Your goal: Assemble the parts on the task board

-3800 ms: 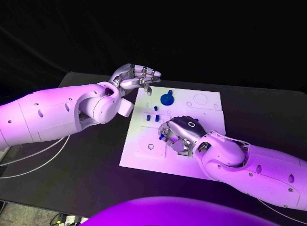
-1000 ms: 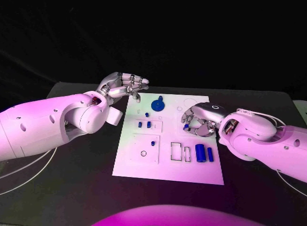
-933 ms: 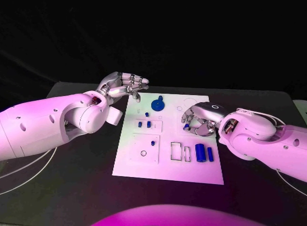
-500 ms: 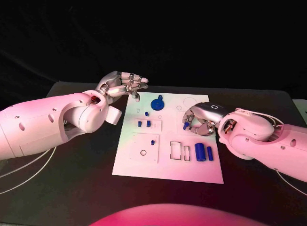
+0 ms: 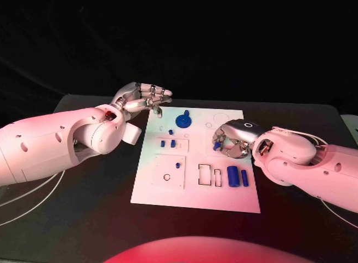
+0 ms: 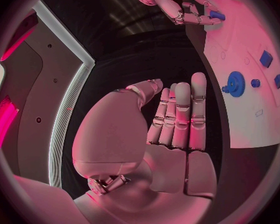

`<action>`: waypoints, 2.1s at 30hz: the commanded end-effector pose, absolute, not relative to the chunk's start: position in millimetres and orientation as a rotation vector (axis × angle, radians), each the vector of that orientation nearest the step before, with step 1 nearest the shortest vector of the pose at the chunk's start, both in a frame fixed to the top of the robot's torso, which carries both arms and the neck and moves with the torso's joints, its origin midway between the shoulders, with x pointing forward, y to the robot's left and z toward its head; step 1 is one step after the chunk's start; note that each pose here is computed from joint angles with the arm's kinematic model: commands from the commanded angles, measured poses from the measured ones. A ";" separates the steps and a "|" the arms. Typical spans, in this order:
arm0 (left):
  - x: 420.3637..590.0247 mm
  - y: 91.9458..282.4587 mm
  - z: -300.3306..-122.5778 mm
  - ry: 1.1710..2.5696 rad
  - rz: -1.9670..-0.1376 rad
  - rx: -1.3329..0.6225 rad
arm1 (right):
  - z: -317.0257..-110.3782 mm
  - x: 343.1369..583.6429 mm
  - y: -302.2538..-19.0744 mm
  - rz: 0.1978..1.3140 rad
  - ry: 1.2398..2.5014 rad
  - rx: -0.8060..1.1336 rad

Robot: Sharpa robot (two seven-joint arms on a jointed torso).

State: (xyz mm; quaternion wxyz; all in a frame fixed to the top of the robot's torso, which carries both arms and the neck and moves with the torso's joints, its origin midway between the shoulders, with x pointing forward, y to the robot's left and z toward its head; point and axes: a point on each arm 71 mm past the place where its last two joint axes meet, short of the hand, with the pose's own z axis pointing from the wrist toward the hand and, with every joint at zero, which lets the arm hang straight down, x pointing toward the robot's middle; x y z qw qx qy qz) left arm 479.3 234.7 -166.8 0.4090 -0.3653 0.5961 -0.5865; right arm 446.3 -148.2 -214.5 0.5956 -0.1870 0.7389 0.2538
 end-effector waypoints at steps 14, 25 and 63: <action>478.7 232.6 -165.6 1.503 -1.498 -0.916 | -206.9 442.3 -151.7 0.617 1.649 -0.321; 479.4 231.7 -165.9 1.502 -1.498 -0.915 | -182.6 429.2 -154.9 0.697 1.620 -0.232; 482.3 221.3 -167.2 1.509 -1.512 -0.914 | -237.9 371.5 -34.6 0.969 1.625 -0.400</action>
